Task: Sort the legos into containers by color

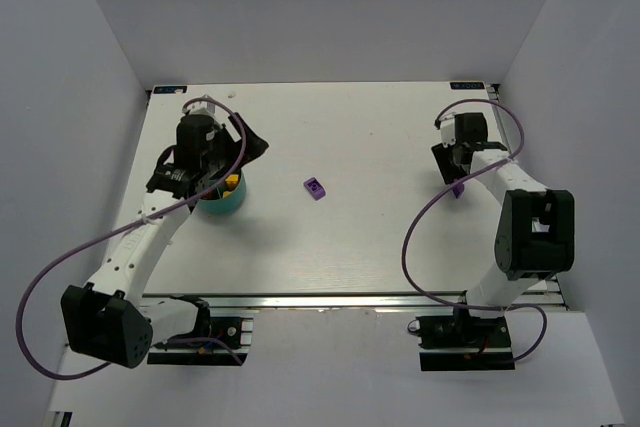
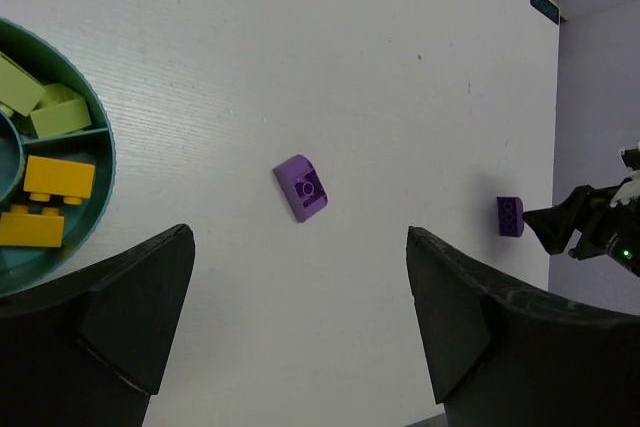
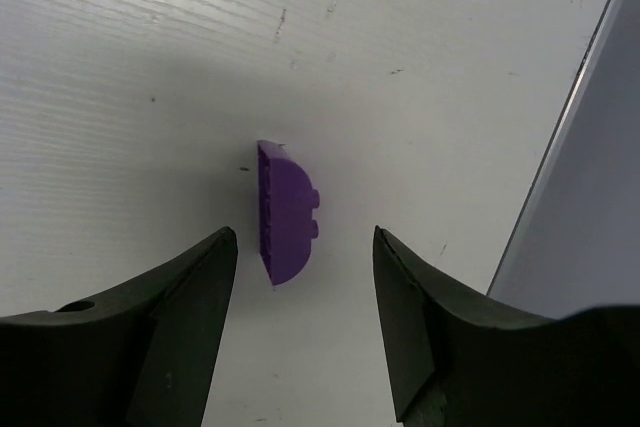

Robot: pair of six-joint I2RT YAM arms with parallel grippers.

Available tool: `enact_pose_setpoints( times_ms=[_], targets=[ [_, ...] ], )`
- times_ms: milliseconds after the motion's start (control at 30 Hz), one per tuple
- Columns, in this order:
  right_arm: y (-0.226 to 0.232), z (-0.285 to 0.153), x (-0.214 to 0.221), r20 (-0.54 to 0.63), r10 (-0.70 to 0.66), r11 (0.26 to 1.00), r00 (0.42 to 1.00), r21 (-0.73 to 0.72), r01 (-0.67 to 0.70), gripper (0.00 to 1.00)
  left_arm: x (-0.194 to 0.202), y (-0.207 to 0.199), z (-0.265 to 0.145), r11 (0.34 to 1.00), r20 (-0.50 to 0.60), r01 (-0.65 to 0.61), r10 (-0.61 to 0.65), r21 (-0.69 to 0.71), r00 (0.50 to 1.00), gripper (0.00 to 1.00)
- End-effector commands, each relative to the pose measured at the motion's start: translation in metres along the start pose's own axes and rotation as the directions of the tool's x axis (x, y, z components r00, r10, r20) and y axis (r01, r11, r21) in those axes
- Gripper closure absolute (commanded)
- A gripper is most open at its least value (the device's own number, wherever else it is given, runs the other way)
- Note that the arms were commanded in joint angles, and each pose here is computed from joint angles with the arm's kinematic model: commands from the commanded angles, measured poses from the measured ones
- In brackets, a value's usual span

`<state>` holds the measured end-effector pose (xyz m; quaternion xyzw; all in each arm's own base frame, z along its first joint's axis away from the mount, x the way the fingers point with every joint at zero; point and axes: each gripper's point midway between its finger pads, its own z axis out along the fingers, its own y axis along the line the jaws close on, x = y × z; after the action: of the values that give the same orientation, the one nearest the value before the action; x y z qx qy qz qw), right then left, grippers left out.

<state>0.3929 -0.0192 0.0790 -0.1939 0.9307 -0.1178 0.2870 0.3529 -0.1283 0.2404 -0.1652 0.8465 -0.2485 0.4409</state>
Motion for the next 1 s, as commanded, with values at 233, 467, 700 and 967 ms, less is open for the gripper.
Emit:
enact_pose_setpoints(
  times_ms=[233,467,700,967],
  targets=[
    [-0.011,0.029,0.016,-0.07,0.025,0.999,0.997,-0.046,-0.028,0.42,0.011,-0.017,-0.02,0.988,0.009,0.046,-0.048,0.144,0.999,0.04],
    [0.0,0.039,0.029,-0.103,0.046,0.989,0.994,-0.139,-0.06,0.54,0.017,-0.022,-0.024,0.978,0.005,0.072,-0.074,0.194,0.997,0.04],
    [0.021,0.028,0.026,-0.042,0.032,0.956,0.999,-0.289,-0.043,0.93,0.022,-0.041,-0.024,0.942,-0.033,0.141,-0.138,0.303,0.99,0.04],
    [0.076,-0.051,-0.023,0.369,-0.075,0.758,0.926,-0.583,0.294,1.0,0.058,-0.093,-0.007,0.878,-0.166,0.181,-0.118,0.443,0.979,0.05]
  ],
)
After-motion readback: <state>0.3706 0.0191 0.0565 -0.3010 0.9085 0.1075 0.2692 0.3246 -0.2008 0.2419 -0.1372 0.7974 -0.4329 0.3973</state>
